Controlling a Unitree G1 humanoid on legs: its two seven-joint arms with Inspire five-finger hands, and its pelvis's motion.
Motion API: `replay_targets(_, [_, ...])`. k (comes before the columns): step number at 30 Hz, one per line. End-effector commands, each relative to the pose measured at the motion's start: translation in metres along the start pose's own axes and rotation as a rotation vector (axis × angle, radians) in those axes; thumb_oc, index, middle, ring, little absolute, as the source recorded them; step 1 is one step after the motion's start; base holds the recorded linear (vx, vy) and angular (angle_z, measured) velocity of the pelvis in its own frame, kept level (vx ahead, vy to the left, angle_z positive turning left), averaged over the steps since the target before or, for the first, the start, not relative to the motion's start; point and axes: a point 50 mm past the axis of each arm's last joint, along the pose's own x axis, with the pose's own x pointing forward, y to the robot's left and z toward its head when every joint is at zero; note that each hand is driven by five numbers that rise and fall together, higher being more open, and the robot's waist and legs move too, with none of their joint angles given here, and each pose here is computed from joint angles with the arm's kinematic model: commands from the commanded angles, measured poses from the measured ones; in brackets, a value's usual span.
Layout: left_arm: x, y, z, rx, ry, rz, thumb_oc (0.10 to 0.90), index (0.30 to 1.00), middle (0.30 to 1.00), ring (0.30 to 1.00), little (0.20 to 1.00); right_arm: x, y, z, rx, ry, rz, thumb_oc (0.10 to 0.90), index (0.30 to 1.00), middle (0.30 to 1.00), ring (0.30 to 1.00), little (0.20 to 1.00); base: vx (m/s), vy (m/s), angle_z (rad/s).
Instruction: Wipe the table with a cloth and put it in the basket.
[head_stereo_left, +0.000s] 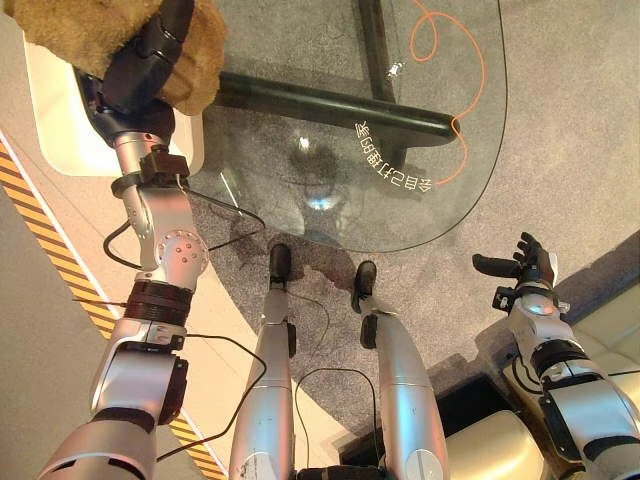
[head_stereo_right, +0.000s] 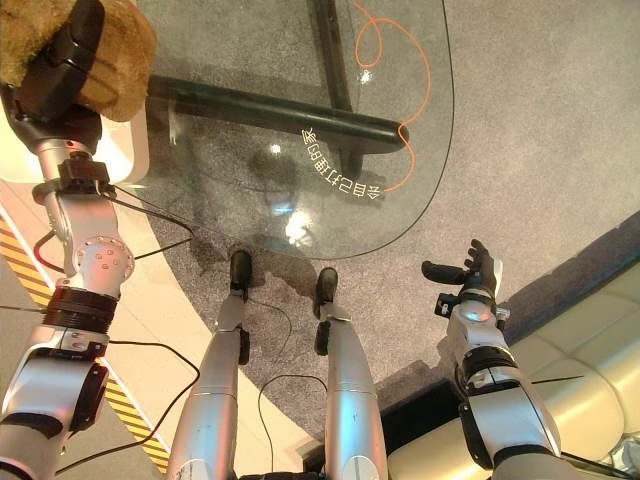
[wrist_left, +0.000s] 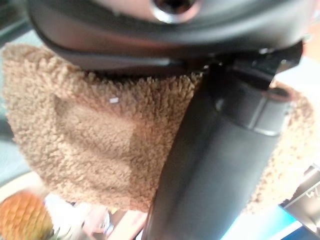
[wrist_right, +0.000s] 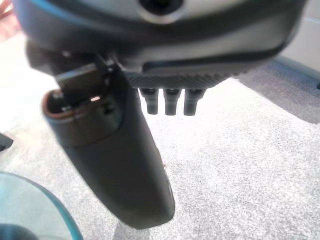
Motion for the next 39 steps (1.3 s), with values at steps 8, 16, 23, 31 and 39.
replay_targets(8, [0.02,-0.036,0.075,0.116,-0.436,-0.099,0.1,0.3,0.3,0.3,0.2,0.0,-0.043,-0.011,-0.035,-0.016,-0.122,0.8,0.9,0.9,0.9,0.9,0.0,0.0,0.03])
replay_targets(16, [0.022,-0.019,0.081,0.188,-0.453,0.005,0.1,0.3,0.3,0.3,0.2,-0.001,-0.046,-0.015,-0.038,-0.007,-0.128,0.8,0.9,0.9,0.9,0.9,0.0,0.0,0.0])
replay_targets(23, [0.028,-0.01,0.084,0.347,-0.451,0.06,0.1,0.3,0.3,0.3,0.2,0.001,-0.052,-0.013,-0.048,-0.009,-0.129,0.8,0.9,0.9,0.9,0.9,0.0,0.0,0.0])
replay_targets(31, [0.04,0.0,0.088,0.559,-0.432,0.141,0.1,0.3,0.3,0.3,0.2,0.002,-0.055,-0.01,-0.06,-0.012,-0.123,0.8,0.9,0.9,0.9,0.9,0.0,0.0,0.0])
replay_targets(39, [0.05,0.003,0.084,0.735,-0.387,0.184,0.1,0.3,0.3,0.3,0.2,0.003,-0.057,-0.008,-0.068,-0.013,-0.118,0.8,0.9,0.9,0.9,0.9,0.0,0.0,0.0])
